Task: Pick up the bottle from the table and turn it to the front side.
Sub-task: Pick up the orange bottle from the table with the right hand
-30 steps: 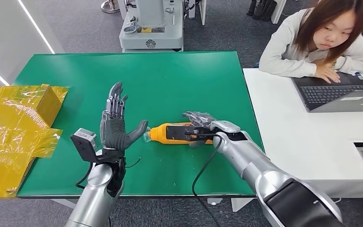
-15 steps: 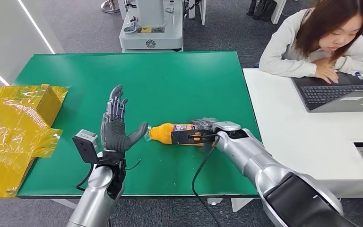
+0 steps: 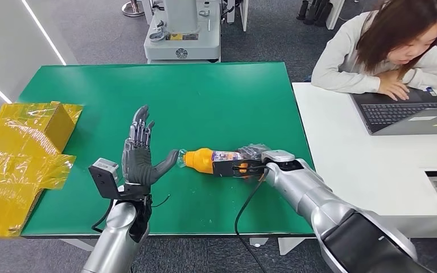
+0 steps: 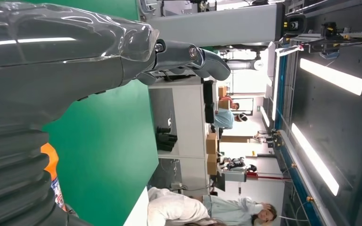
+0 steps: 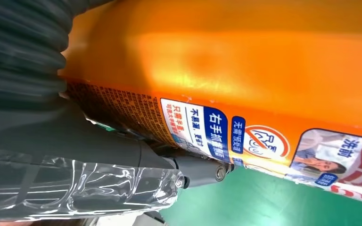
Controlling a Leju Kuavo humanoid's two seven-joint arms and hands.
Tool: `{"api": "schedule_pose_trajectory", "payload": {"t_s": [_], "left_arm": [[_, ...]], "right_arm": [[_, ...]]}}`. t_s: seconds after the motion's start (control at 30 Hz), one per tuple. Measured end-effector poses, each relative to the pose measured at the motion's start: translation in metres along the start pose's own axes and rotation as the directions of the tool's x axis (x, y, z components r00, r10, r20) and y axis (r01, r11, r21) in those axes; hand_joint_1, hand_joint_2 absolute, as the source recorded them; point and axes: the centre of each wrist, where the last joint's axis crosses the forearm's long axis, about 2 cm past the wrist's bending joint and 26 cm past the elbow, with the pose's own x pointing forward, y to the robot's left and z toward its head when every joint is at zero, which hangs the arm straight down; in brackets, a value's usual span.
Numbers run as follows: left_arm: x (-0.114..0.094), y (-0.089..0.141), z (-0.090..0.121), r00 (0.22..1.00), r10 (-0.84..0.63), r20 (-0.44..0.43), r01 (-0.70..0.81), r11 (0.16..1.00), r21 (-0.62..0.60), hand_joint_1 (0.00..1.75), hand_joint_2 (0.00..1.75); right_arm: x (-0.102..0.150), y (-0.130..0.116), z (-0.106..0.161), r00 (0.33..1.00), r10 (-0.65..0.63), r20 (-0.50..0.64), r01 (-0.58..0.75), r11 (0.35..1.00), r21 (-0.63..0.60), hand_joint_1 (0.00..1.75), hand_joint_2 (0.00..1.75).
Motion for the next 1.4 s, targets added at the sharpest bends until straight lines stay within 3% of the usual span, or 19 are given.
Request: {"api": "schedule_pose_trajectory", "payload": {"t_s": [0.17,0.3,0.47,0.73,1.03,1.2,1.4], "left_arm": [[-0.001,0.000,0.004,1.000,0.000,-0.009,0.000,1.000,0.000,0.00,1.75],[-0.004,0.000,0.012,1.000,-0.013,-0.018,0.014,1.000,0.008,0.00,1.75],[-0.008,0.017,0.020,0.998,-0.049,-0.027,0.051,0.997,0.054,0.00,1.75],[-0.011,0.054,0.026,0.992,-0.117,-0.057,0.121,0.990,0.078,0.00,1.75],[-0.013,0.062,0.029,0.993,-0.085,-0.076,0.088,0.995,0.044,0.00,1.75],[-0.002,0.057,-0.009,0.992,0.095,-0.087,-0.106,0.986,-0.132,0.00,1.75],[0.015,0.054,-0.046,0.976,0.205,-0.069,-0.214,0.958,-0.191,0.00,1.75]], "right_arm": [[-0.005,0.011,-0.001,0.999,-0.016,0.041,0.020,0.996,-0.091,1.75,1.75],[-0.011,0.029,-0.002,0.965,-0.134,0.227,0.184,0.959,-0.216,1.75,1.75],[-0.005,0.070,-0.001,0.795,-0.312,0.521,0.517,0.797,-0.312,1.75,1.75],[0.015,0.097,0.027,0.662,-0.306,0.684,0.713,0.540,-0.448,1.75,1.75],[0.019,0.095,0.043,0.648,-0.240,0.723,0.730,0.466,-0.500,1.75,1.75],[0.048,0.042,0.040,0.606,-0.079,0.791,0.734,0.439,-0.519,1.75,1.75],[0.084,0.008,0.032,0.575,-0.039,0.817,0.717,0.505,-0.480,1.75,1.75]]}}
